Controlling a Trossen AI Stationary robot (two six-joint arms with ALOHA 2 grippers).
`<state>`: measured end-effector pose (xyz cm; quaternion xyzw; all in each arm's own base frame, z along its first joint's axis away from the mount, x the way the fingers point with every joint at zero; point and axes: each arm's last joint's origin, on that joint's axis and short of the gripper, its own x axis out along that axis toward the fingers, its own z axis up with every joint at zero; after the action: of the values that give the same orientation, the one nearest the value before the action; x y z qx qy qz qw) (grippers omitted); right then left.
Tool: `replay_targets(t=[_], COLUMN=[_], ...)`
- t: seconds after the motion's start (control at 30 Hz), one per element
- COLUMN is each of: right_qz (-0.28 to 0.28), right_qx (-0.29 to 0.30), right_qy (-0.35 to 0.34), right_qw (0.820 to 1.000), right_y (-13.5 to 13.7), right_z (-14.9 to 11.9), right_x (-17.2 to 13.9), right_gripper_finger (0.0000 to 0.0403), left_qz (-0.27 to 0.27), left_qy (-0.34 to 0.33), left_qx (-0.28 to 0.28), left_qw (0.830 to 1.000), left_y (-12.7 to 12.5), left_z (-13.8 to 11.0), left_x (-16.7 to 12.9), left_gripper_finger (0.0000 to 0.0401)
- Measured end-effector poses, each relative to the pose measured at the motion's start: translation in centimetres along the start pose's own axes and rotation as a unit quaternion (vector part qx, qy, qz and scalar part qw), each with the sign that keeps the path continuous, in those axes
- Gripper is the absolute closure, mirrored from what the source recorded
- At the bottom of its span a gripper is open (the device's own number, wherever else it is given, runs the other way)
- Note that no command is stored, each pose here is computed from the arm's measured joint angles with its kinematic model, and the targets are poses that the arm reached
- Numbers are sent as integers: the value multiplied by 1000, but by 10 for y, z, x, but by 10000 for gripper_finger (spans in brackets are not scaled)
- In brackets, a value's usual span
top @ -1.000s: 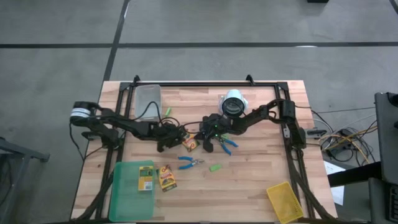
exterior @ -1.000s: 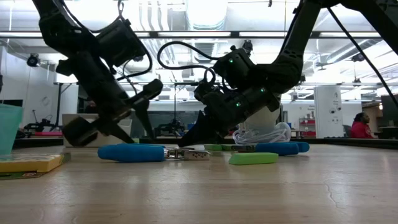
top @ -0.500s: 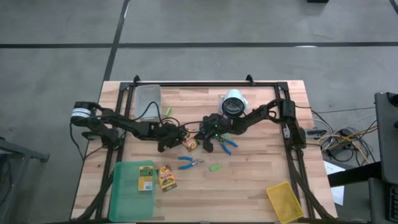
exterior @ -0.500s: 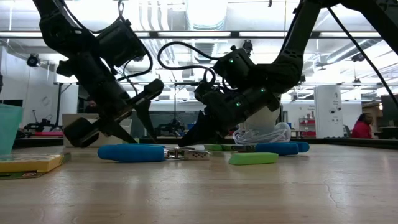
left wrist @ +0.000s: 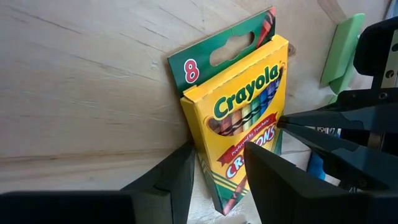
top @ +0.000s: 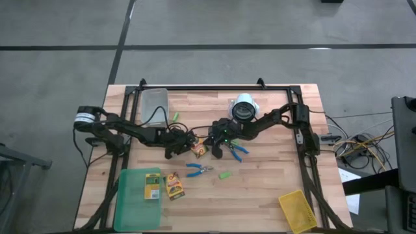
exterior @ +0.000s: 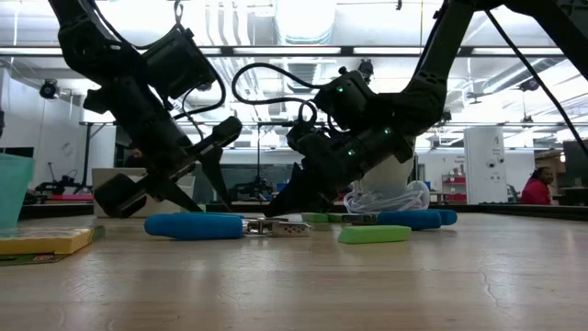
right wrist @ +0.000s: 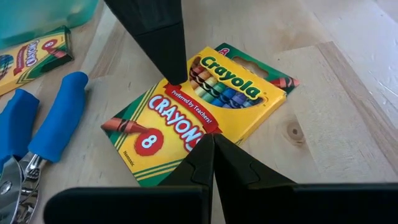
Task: Pick & Place School Supplies
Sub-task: Put the yellow crayon box into the green bin
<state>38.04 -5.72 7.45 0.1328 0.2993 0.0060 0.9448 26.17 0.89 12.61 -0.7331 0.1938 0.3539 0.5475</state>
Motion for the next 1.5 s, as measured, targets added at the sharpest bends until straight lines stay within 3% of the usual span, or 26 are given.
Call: replay_targets(t=[1.5], right_qz=[-17], right_qx=[16], right_qy=[1], right_qw=[1000], right_y=[-1], right_z=[-1], right_x=[0], right_gripper_finger=[394], left_qz=[10], left_qy=[30], left_qx=[1], left_qw=[1000], left_y=[0], left_z=[-2], left_x=[-3], left_gripper_finger=[254])
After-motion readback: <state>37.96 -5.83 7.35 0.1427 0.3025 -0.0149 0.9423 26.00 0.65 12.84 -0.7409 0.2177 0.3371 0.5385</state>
